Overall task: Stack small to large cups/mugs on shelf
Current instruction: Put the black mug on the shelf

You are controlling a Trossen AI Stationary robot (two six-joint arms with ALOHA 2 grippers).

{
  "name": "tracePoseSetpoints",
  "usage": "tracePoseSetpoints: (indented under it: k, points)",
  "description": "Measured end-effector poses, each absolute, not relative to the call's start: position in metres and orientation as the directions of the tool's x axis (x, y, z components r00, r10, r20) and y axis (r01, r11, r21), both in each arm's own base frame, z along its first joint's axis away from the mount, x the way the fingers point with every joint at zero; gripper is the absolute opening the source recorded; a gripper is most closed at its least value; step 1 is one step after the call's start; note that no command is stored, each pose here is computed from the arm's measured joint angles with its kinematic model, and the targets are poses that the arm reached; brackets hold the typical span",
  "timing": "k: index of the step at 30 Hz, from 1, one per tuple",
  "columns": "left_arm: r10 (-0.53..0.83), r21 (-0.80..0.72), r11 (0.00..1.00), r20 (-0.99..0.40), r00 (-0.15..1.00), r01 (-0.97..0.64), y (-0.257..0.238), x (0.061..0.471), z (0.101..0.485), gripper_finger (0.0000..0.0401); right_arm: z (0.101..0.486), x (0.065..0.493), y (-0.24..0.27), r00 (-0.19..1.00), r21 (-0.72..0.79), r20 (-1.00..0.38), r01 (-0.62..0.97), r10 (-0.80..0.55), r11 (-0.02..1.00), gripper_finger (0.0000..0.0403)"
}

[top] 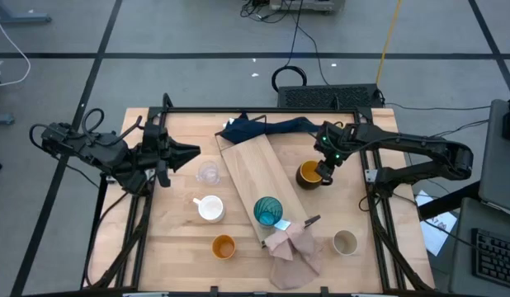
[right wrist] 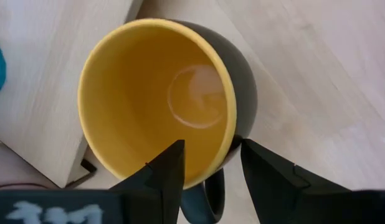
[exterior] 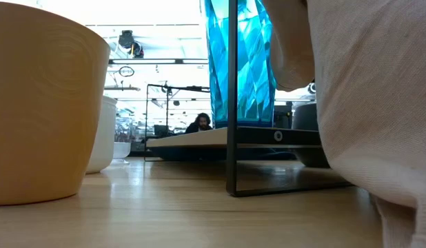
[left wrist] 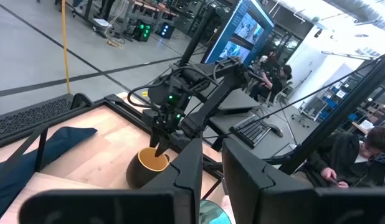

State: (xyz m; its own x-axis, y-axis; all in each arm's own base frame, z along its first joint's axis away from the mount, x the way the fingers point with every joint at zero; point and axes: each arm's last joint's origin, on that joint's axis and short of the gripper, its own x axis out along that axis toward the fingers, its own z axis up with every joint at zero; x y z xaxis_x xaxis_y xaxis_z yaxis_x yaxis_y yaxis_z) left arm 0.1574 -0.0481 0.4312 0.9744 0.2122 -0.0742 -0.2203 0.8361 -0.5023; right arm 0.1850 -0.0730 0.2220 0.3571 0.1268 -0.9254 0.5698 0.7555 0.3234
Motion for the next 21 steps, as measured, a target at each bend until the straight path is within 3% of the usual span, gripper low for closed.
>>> tracePoseSetpoints:
  k: [7, 15, 21]
  points:
    - [0.212, -0.501, 0.837, -0.077, 0.974, -0.222, -0.0481, 0.1574, 0.4309, 0.0061, 0.2221, 0.1856, -0.0726, 0.360, 0.322, -0.925, 0.562, 0.126, 0.762, 0.0128]
    - [0.211, -0.503, 0.835, -0.078, 0.974, -0.221, -0.0482, 0.1575, 0.4308, 0.0061, 0.2211, 0.1863, -0.0731, 0.360, 0.308, -0.926, 0.538, 0.116, 0.785, 0.0012]
    - [0.209, -0.506, 0.835, -0.078, 0.975, -0.219, -0.0483, 0.1575, 0.4308, 0.0061, 0.2219, 0.1871, -0.0732, 0.368, 0.303, -0.923, 0.522, 0.111, 0.797, 0.0006]
